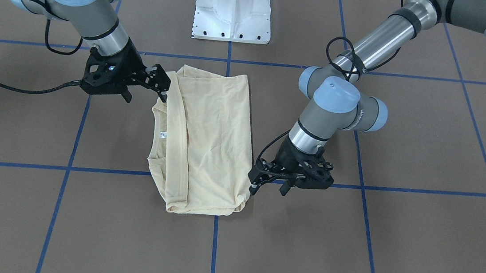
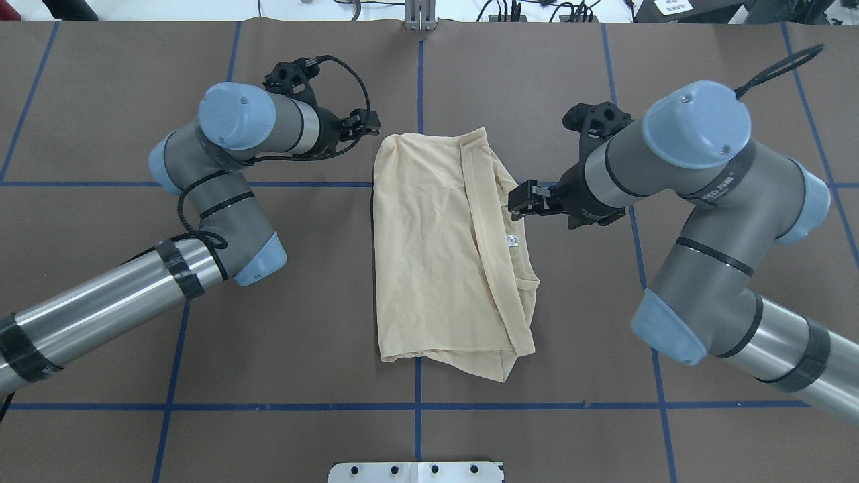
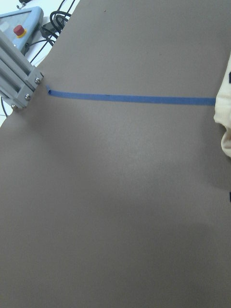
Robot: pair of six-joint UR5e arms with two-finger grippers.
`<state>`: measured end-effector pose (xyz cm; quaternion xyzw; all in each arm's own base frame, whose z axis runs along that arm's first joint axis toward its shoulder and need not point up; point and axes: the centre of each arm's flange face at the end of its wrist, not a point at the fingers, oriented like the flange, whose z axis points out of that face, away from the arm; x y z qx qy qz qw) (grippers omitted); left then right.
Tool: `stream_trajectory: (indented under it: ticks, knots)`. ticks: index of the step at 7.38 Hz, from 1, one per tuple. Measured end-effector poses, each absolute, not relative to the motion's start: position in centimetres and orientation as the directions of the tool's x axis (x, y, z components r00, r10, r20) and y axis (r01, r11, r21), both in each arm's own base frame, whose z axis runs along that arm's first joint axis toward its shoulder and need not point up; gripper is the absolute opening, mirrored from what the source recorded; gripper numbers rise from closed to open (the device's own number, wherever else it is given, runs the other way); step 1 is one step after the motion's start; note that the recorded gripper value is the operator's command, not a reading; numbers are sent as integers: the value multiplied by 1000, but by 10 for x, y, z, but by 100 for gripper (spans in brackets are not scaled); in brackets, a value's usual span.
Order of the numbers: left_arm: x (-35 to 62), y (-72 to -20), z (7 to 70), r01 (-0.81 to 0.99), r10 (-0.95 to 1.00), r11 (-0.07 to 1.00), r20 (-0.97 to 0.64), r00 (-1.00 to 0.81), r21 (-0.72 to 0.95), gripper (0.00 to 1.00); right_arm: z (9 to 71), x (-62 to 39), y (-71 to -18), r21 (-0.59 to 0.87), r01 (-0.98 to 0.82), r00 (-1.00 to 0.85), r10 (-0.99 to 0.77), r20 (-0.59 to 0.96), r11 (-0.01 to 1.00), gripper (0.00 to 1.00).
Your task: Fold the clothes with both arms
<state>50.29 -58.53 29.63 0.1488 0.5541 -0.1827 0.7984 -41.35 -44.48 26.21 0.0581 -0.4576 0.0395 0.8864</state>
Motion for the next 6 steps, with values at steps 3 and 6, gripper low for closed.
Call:
stream_trajectory:
  ticks: [3,6]
  knots:
    - [450,-547,327,421,-83,903,-928,364,84,100,263,-468,-427,207,-25,710,-129,693,978,100]
    - [421,-528,317,396,-62,912,-919,390,107,100,288,-514,-423,279,86,764,-243,597,956,100]
